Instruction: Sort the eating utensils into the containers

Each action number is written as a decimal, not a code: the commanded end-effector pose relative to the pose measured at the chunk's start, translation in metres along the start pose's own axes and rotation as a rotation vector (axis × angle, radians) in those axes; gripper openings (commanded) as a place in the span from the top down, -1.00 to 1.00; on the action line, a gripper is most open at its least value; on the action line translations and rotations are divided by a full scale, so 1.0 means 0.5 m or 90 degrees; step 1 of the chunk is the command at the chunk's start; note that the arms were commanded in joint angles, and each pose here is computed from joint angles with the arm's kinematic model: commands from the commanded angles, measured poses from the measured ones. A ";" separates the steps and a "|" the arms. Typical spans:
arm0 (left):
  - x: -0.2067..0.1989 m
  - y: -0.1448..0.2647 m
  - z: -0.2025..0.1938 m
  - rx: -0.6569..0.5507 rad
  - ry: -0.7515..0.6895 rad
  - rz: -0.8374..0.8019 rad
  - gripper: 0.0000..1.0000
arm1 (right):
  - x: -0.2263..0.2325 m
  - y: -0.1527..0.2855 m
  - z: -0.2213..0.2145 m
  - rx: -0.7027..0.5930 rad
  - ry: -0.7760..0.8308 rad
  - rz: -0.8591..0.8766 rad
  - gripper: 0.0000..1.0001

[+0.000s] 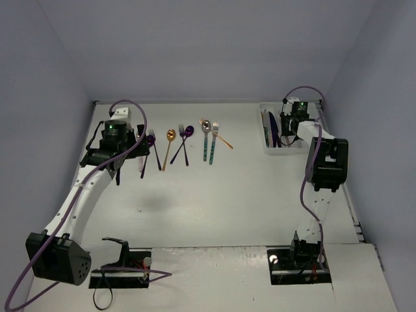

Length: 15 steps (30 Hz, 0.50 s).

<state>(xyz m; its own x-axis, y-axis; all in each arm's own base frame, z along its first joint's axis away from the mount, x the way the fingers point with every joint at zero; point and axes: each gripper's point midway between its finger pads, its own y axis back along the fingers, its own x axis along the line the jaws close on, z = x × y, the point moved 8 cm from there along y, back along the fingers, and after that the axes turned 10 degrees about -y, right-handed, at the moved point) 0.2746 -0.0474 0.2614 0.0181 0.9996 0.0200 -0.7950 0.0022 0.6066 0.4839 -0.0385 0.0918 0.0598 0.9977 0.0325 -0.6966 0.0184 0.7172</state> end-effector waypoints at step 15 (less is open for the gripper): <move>0.005 0.016 0.034 -0.048 0.006 0.000 -0.63 | 0.163 0.222 0.195 -0.234 -0.060 0.033 -0.26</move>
<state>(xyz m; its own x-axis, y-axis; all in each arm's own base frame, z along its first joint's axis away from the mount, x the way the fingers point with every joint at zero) 0.2746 -0.0473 0.2613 0.0179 0.9996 0.0196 -0.7947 0.0023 0.6070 0.4846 -0.0223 0.1521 0.1064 0.9906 0.0855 -0.7838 0.0307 0.6202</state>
